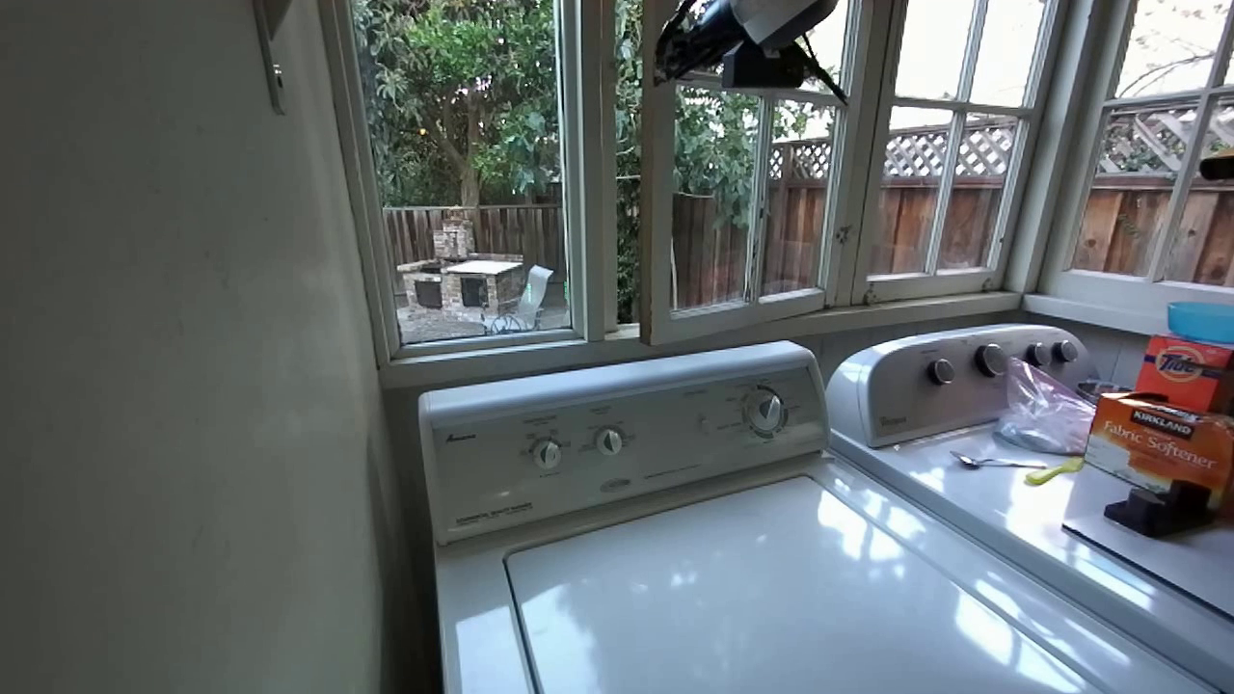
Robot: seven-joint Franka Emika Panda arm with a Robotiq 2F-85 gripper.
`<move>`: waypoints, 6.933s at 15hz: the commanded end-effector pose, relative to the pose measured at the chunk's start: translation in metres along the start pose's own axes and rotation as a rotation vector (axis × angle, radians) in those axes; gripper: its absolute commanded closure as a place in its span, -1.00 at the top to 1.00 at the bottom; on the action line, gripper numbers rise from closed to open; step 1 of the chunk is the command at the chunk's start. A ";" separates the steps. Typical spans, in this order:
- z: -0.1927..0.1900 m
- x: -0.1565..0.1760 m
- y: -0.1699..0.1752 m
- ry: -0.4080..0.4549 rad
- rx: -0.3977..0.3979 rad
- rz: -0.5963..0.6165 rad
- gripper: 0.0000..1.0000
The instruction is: Push closed the window
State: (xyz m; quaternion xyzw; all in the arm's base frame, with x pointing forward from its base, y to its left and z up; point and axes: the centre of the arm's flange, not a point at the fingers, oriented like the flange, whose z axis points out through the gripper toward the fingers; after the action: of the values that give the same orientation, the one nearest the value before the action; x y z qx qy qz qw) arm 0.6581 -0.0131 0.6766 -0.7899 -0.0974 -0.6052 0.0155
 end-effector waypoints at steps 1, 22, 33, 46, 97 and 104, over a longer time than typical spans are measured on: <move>-0.011 0.010 0.007 -0.057 0.058 0.048 -0.94; -0.003 0.036 0.038 -0.335 0.179 0.767 -0.75; -0.003 0.036 0.039 -0.334 0.178 0.763 -0.75; -0.003 0.036 0.039 -0.334 0.178 0.763 -0.75; 0.166 0.046 0.033 0.117 0.333 1.246 -0.94; 0.170 0.045 0.032 0.182 0.336 1.229 0.03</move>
State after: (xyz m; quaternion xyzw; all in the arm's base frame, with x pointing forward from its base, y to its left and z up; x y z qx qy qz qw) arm 0.7929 -0.0140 0.6527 -0.6600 0.2899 -0.4999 0.4800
